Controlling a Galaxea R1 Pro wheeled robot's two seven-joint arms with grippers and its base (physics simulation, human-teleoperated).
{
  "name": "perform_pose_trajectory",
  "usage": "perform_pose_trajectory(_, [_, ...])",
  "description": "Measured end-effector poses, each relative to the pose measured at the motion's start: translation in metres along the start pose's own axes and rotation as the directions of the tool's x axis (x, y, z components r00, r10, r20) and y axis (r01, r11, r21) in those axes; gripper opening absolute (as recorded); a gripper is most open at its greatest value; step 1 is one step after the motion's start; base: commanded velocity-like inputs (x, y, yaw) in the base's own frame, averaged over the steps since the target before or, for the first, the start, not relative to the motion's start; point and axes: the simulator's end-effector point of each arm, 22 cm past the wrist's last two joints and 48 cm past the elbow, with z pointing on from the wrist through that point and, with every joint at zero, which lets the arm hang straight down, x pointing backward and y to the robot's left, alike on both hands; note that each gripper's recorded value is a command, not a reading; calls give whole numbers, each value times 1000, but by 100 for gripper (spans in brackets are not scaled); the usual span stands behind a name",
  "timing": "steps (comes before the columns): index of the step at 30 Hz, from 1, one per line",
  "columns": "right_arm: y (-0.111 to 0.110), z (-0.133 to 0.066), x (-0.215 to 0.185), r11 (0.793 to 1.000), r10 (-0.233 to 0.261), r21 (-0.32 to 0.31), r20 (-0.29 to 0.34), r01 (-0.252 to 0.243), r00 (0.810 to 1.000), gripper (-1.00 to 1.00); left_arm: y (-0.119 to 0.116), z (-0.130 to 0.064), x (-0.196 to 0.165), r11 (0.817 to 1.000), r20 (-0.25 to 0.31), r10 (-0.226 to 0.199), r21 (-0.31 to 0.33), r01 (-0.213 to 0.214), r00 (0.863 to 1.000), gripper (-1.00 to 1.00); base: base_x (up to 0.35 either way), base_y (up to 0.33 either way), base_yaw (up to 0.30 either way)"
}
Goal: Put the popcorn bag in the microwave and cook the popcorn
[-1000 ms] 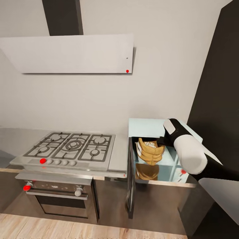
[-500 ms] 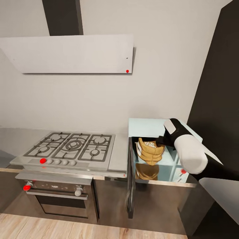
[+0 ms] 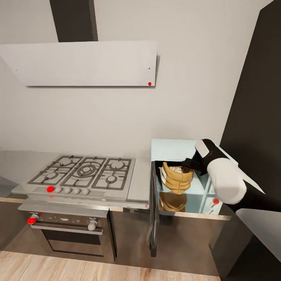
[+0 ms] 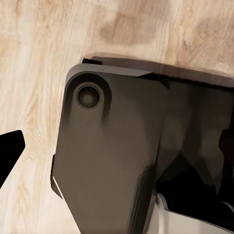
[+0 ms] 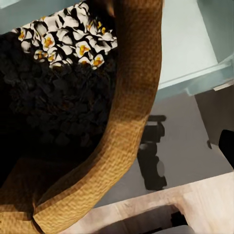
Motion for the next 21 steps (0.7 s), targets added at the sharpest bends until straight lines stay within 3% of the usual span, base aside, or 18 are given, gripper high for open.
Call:
perform_pose_trajectory(6, [1, 0, 0, 1000, -1, -1, 1, 1, 1000, 100, -1, 0, 0, 1000, -1, 3, 1, -3, 1000, 100, -164, 0, 0])
perform_pose_trajectory(21, [4, -8, -10, 1000, 10, -20, 22, -9, 1000, 100, 0, 0, 0, 1000, 0, -6, -1, 6, 1000, 100, -4, 0, 0])
